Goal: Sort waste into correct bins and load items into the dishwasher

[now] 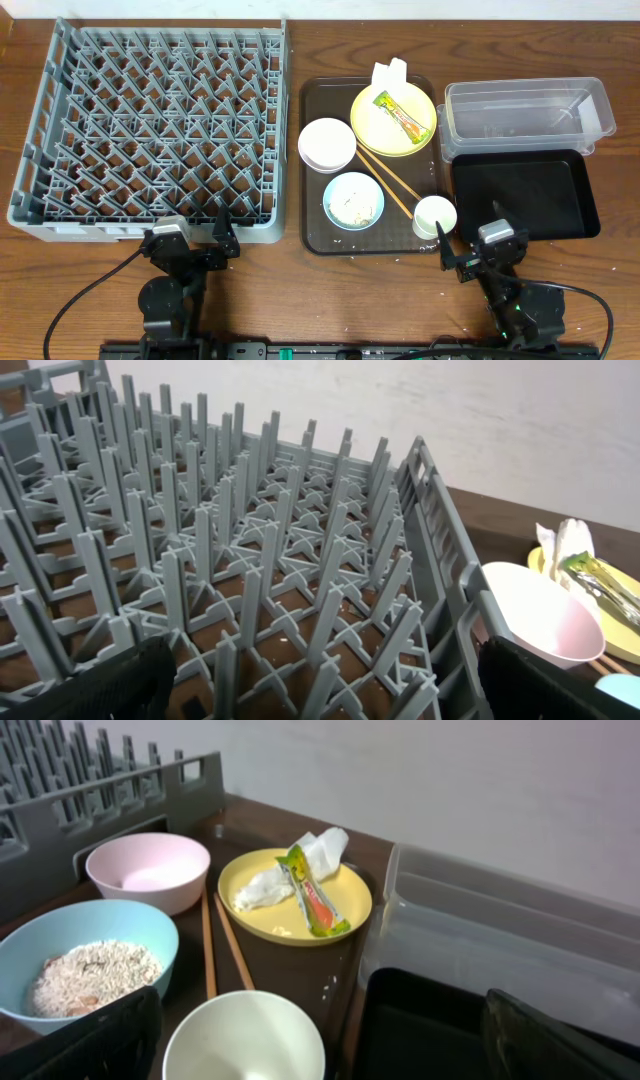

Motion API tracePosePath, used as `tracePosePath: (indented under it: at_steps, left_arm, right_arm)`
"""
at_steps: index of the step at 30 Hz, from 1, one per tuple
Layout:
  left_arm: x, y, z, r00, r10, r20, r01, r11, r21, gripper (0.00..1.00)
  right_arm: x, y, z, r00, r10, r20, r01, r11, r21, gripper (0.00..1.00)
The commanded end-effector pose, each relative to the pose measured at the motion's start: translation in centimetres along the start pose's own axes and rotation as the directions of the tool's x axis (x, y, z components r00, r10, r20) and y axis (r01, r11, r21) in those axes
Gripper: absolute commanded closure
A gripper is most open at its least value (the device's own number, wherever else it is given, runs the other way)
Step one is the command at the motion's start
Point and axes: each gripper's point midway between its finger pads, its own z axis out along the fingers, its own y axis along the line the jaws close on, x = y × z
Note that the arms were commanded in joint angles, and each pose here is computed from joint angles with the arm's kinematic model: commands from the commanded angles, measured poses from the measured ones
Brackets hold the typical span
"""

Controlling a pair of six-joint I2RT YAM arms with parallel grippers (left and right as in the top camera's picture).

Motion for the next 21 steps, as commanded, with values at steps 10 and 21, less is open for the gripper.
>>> tracePosePath:
  at_steps: [10, 21]
  left_arm:
    - [0.7, -1.1, 0.1, 1.0, -0.01, -0.02, 0.011, 0.997, 0.073, 0.02]
    - [-2.1, -1.8, -0.4, 0.998, -0.007, 0.059, 0.001, 0.996, 0.091, 0.02]
  right_arm:
    - [-5.2, -0.3, -0.9, 0.988, 0.011, 0.157, -0.011, 1.0, -0.005, 0.01]
    - [-10.6, 0.2, -0.4, 0.994, 0.037, 0.101, -0.027, 0.995, -0.097, 0.01]
